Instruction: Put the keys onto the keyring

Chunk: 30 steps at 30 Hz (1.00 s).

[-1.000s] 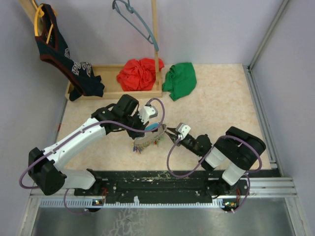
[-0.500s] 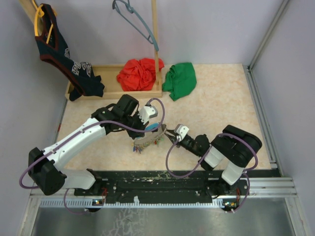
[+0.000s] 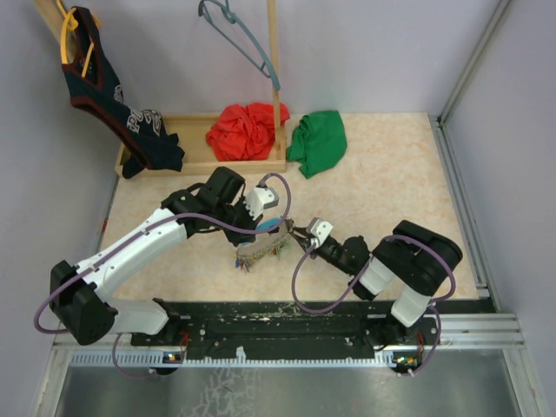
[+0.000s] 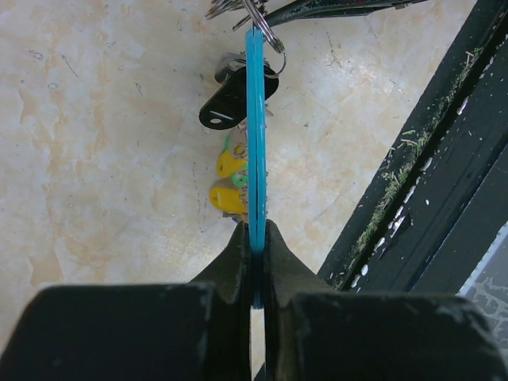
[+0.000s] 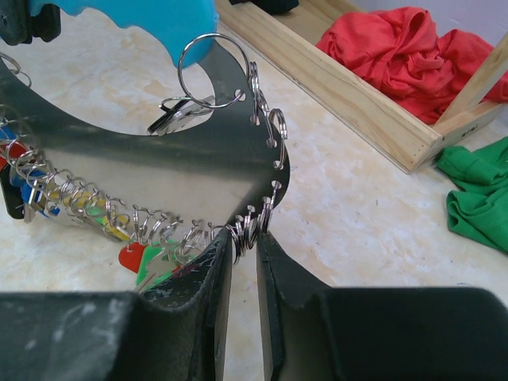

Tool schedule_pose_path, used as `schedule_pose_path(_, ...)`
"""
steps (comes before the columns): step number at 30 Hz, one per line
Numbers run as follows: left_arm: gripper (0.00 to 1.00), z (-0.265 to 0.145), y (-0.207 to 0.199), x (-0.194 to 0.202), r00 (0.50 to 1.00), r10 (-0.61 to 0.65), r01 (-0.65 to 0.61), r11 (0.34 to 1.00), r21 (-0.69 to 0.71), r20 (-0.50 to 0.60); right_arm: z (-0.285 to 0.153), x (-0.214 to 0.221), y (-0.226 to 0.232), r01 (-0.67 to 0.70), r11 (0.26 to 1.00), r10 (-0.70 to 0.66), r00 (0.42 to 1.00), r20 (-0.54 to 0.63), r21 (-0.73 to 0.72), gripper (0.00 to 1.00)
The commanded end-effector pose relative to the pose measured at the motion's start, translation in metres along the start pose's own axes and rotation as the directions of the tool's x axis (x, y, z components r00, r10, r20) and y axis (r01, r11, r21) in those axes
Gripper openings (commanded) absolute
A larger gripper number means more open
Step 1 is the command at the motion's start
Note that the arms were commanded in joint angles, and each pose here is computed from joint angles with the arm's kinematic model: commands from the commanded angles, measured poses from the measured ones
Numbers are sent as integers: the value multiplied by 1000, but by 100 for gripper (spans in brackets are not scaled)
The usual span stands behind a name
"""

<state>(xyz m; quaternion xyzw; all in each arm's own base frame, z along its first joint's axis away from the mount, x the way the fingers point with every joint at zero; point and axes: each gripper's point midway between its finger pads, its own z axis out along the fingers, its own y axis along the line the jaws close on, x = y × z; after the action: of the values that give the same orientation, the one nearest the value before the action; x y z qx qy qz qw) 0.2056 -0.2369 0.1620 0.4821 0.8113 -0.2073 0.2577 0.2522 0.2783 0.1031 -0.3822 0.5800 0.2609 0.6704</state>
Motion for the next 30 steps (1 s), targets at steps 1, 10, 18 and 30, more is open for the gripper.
schedule_pose_path(1, 0, 0, -4, -14, 999, 9, -10, 1000, 22, 52, 9, -51, -7, 41, 999, -47, 980, 194, 30, 16)
schedule_pose_path(10, 0, -2, 4, -15, 997, -38, 39, 999, -19, 60, -2, -61, -5, 51, 998, -55, 976, 211, 24, 0)
schedule_pose_path(18, 30, -6, 7, -34, 973, -160, 161, 987, 6, 166, 0, -66, 7, 63, 996, -51, 986, 158, -70, 0)
schedule_pose_path(30, 52, 31, 34, -39, 849, -335, 377, 926, -26, 408, 6, -63, 12, -37, 982, 31, 999, -33, -185, 0)
